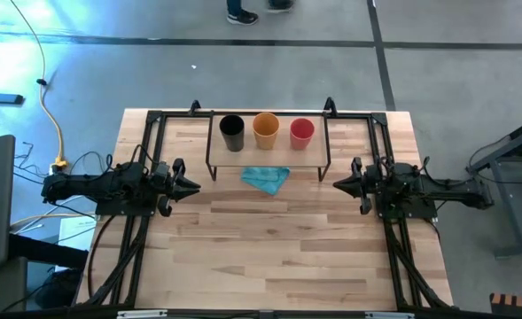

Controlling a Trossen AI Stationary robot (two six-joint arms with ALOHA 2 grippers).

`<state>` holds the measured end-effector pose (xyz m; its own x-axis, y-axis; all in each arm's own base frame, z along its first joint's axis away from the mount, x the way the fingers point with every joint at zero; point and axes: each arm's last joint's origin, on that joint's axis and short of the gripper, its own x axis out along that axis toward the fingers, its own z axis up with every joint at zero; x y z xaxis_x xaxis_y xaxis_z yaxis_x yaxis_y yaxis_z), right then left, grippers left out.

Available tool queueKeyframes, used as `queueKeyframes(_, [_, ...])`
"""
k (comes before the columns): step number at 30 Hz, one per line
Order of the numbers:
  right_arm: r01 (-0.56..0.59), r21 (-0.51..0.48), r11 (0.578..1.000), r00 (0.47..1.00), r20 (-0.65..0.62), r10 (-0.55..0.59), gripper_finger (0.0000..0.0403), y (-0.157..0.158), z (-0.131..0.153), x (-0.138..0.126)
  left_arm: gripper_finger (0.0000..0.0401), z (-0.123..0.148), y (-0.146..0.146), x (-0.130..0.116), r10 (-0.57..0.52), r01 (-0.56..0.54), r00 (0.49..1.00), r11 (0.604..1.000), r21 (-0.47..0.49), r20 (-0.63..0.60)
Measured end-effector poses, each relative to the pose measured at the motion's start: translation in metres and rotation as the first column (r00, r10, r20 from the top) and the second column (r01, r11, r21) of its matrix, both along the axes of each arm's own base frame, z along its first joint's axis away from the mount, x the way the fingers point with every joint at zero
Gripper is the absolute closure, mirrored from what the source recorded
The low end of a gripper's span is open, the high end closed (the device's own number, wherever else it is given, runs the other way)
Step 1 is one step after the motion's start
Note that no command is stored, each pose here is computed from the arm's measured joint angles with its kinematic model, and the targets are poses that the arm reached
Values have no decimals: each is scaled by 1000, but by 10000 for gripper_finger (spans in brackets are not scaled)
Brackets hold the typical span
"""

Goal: Stack small to large cups/mugs on shelf
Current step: Return to Home Position

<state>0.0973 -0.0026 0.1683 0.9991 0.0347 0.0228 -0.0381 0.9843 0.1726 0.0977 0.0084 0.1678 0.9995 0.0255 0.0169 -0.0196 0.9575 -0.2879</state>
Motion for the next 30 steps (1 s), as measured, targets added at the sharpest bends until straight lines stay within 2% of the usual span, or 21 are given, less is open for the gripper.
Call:
queueKeyframes(3, [-21,18,1000,1000,1,21,400,1,0,0,345,0,0,0,0,0,1000,1000,0,0])
queueKeyframes(6, [-16,-52,999,1000,5,16,400,0,0,0,345,0,0,0,0,0,1000,1000,0,0])
queueKeyframes(10, [63,-167,984,998,-5,-65,400,-2,-1,0,345,0,0,0,0,0,1000,1000,0,0])
queueKeyframes(14, [43,-61,997,999,-4,-44,400,-1,0,0,345,0,0,0,0,0,1000,1000,0,0])
queueKeyframes(19, [-87,-102,991,996,18,89,400,3,2,0,345,0,0,0,0,0,1000,1000,0,0])
queueKeyframes(22, [-44,-112,993,999,13,45,400,1,1,0,345,0,0,0,0,0,1000,1000,0,0])
queueKeyframes(25, [76,-140,987,997,-6,-78,400,-2,-1,0,345,0,0,0,0,0,1000,1000,0,0])
queueKeyframes(30, [68,-154,986,998,15,-66,400,-2,1,0,345,0,0,0,0,0,1000,1000,0,0])
